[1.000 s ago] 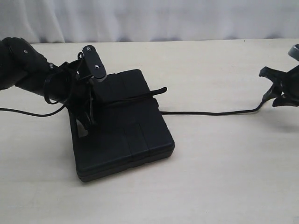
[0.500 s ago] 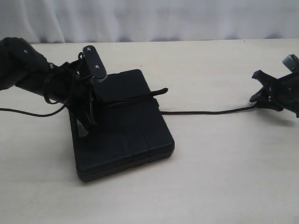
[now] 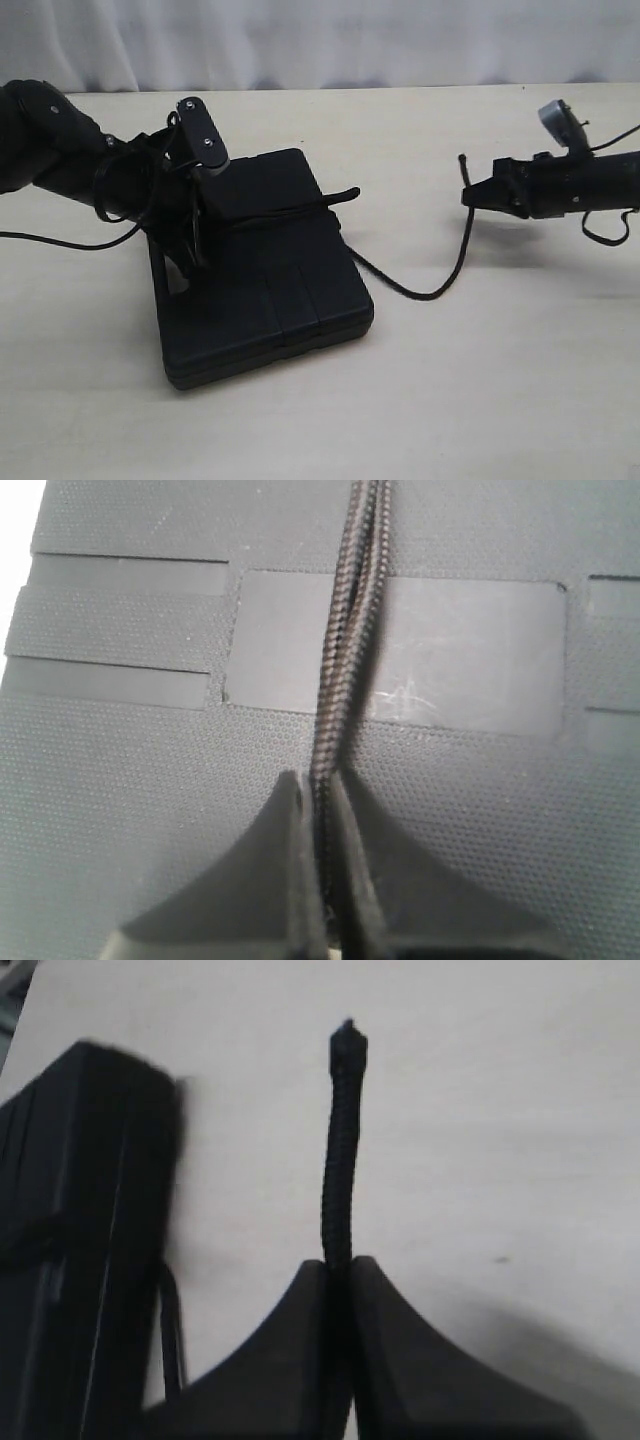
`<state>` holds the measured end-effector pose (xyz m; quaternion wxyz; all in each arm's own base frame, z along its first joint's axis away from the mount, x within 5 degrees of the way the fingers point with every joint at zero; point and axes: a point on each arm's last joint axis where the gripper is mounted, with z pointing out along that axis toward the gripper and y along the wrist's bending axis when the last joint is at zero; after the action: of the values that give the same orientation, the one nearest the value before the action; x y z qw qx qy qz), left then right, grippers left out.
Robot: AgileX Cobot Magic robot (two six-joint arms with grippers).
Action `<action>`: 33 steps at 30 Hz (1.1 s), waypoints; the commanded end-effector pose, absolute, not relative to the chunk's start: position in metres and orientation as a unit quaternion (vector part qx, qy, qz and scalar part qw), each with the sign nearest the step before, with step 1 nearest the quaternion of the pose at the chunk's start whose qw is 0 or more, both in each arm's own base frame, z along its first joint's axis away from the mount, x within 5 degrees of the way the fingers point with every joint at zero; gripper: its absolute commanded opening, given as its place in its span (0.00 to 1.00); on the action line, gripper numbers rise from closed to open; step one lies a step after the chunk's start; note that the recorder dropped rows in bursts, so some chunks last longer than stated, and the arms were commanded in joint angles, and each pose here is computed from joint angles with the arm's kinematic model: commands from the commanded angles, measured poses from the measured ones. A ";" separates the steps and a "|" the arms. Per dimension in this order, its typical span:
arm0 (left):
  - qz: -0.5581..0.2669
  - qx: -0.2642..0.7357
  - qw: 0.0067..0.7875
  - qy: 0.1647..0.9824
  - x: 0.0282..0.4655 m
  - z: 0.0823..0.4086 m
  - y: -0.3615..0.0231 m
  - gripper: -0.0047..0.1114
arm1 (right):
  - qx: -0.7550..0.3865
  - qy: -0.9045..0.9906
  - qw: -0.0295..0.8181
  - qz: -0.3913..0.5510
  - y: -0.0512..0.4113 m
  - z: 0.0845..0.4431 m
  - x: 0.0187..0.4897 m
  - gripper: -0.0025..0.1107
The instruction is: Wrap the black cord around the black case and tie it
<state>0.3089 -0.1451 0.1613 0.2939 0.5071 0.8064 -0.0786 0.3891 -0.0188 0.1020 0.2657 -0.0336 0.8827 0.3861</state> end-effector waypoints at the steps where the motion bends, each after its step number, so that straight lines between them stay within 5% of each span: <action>1: -0.090 0.492 0.296 0.814 0.309 0.162 -0.147 0.04 | -0.160 0.872 0.258 0.384 0.016 0.104 0.383 0.06; 10: -0.098 0.458 0.310 0.827 0.311 0.163 -0.147 0.04 | -0.358 0.799 0.227 0.426 0.087 0.106 0.360 0.06; 13: -0.105 0.462 0.304 0.826 0.310 0.163 -0.148 0.04 | -0.326 0.834 0.241 0.375 0.084 0.094 0.364 0.06; 20: -0.107 0.499 0.299 0.806 0.307 0.163 -0.150 0.04 | -0.328 0.785 0.269 0.451 0.094 0.111 0.367 0.06; 33: -0.067 0.484 0.325 0.809 0.315 0.164 -0.145 0.04 | -0.370 0.791 0.224 0.432 0.091 0.104 0.358 0.06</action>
<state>0.3139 -0.1452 0.1640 0.3207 0.4929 0.8060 -0.0680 0.3585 0.0892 0.1001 0.2229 -0.3674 0.7984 0.4217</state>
